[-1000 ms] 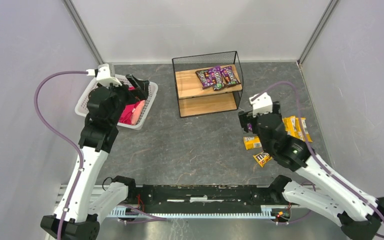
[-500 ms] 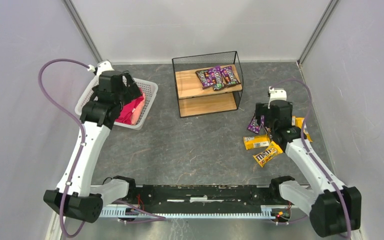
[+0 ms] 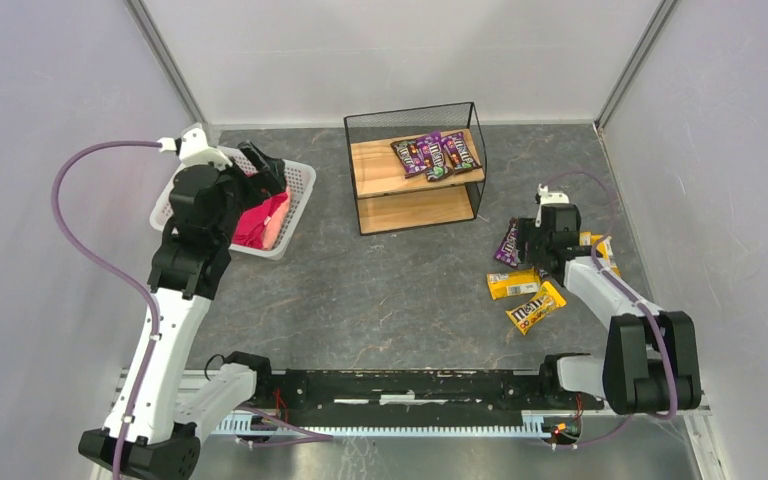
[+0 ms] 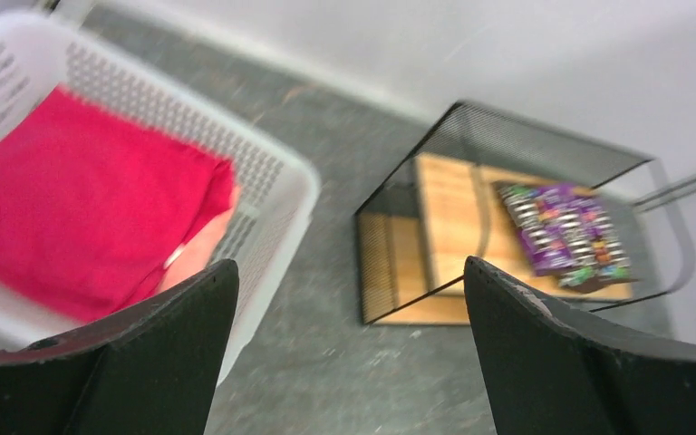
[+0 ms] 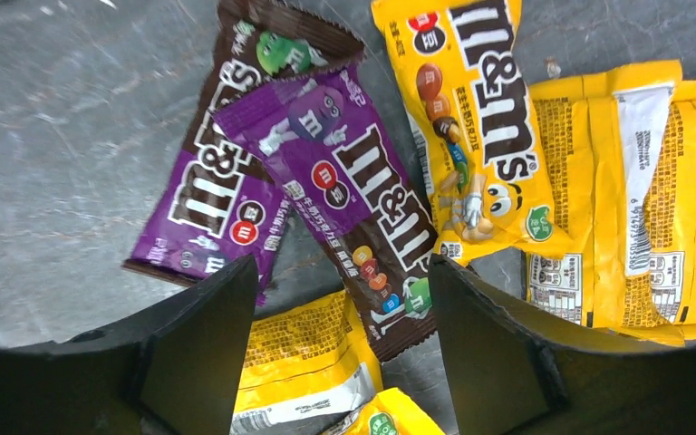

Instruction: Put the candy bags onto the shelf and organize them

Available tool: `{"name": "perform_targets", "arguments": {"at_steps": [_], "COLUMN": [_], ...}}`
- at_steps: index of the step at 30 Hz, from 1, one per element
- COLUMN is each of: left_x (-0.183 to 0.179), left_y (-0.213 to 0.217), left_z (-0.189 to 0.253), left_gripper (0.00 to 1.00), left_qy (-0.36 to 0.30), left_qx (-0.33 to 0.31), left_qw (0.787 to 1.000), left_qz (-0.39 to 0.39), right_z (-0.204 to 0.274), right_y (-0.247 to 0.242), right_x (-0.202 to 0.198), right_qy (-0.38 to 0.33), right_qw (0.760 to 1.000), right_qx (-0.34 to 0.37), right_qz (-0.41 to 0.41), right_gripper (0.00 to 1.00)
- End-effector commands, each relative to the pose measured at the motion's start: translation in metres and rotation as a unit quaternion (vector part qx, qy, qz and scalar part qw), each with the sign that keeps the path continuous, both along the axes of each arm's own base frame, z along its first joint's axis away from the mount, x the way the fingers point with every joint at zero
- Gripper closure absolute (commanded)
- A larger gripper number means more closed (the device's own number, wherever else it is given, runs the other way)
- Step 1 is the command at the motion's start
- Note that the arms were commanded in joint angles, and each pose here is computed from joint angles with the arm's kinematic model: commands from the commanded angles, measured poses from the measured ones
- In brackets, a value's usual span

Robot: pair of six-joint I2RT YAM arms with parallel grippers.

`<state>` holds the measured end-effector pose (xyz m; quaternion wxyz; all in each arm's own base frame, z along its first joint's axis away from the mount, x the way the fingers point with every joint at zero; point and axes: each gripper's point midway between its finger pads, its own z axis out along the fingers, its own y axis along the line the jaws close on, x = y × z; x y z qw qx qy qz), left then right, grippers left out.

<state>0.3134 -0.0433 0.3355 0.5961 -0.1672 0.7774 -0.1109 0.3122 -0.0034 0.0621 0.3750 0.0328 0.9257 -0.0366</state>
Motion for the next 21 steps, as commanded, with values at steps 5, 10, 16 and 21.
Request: {"name": "perform_targets", "arguments": {"at_steps": [5, 10, 16, 21], "left_x": [0.016, 0.024, 0.029, 0.026], "left_y": [-0.04, -0.047, -0.047, -0.045], "left_z": [0.109, 0.115, 0.087, 0.079], "left_gripper": [0.0, 0.0, 0.0, 0.0], "left_qy": [-0.19, -0.193, -0.174, -0.17], "left_qx": [-0.03, -0.015, 0.003, 0.017], "left_qw": [0.975, 0.973, 0.976, 0.976], "left_qz": [-0.109, -0.128, -0.13, -0.132], "right_z": [-0.019, -0.02, -0.024, -0.025], "right_y": [-0.012, -0.017, -0.014, -0.013], "right_x": [0.001, 0.005, 0.013, 0.015], "right_qy": [0.027, 0.036, 0.037, 0.036], "right_qw": [0.992, 0.986, 0.984, 0.981], "right_qx": [-0.124, -0.161, -0.176, -0.189], "right_qz": [0.0, -0.01, -0.006, -0.01], "right_gripper": [0.32, 0.36, 0.42, 0.48]}}
